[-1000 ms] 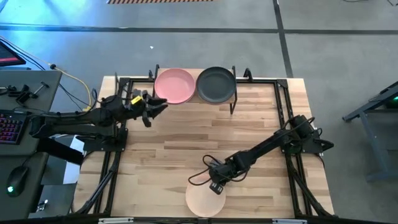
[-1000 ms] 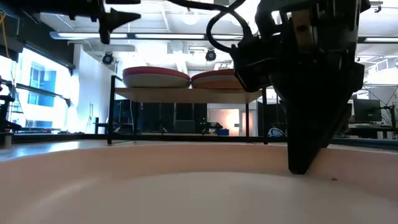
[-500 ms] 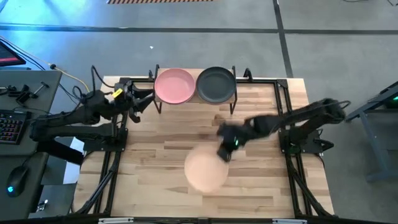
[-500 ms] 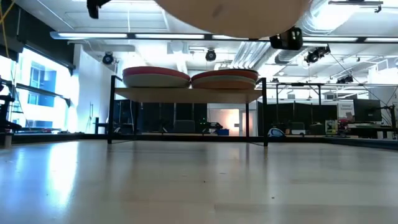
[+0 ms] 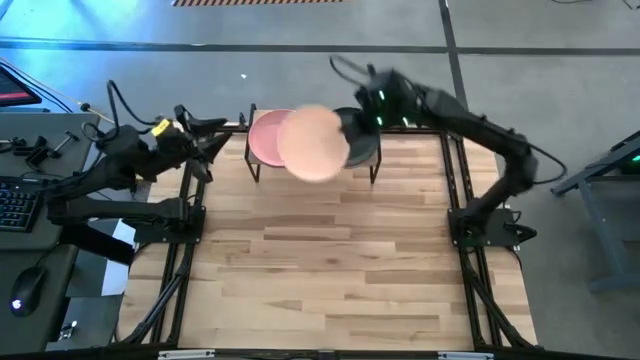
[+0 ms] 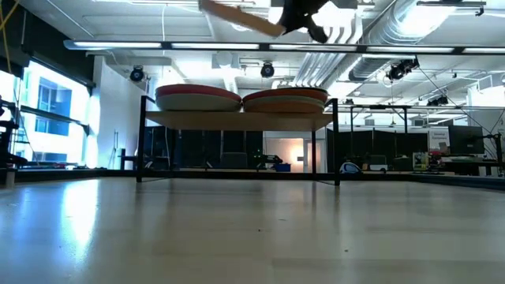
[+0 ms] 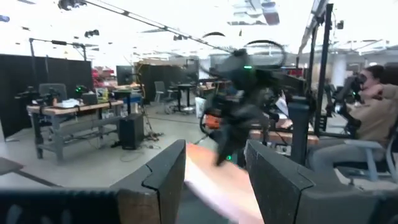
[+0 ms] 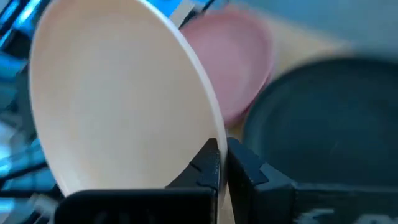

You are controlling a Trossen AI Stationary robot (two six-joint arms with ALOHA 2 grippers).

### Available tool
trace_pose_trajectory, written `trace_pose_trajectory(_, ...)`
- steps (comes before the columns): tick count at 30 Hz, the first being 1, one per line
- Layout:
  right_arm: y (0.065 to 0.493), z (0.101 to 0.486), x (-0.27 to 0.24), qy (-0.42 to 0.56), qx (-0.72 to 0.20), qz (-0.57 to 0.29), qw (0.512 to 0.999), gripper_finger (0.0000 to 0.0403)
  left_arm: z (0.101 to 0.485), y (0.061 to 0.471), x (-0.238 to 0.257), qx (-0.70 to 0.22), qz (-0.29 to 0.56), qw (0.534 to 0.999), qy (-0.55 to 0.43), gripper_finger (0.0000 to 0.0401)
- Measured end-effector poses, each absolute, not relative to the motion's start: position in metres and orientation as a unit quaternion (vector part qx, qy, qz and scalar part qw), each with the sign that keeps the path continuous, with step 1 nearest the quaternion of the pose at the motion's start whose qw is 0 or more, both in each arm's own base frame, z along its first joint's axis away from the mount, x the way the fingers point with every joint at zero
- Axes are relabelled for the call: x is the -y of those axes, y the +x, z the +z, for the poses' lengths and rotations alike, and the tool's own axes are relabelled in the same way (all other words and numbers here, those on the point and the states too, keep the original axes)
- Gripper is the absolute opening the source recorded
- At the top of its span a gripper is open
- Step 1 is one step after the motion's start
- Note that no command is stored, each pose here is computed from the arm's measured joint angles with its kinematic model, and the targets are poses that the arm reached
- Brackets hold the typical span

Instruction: Place and stack plates onto a shelf

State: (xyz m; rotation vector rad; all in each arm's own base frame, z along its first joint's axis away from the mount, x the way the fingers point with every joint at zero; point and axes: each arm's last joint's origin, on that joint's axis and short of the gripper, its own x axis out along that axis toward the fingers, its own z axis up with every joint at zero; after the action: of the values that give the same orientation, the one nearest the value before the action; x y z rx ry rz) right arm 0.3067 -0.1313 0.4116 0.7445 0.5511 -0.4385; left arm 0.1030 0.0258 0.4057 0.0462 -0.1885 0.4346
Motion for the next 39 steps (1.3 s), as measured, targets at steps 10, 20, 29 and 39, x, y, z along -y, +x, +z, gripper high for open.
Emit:
trace_pose_trajectory(10,0.384,0.387,0.191,0.374,-0.282,-0.208,0.859,0.0,0.404,0.105,-0.026,0.086,0.216,0.972,0.015,0.0156)
trace_pose_trajectory(20,0.431,0.327,0.218,0.421,-0.302,-0.255,0.816,0.0,0.404,0.105,-0.026,0.09,0.215,0.972,-0.002,0.0156)
trace_pose_trajectory(29,0.434,0.317,0.228,0.417,-0.292,-0.296,0.808,0.0,0.402,0.105,-0.026,0.084,0.208,0.974,-0.015,0.0156)
trace_pose_trajectory(39,0.423,0.327,0.229,0.41,-0.308,-0.271,0.815,0.0087,0.402,0.104,-0.026,0.084,0.208,0.974,-0.014,0.0156)
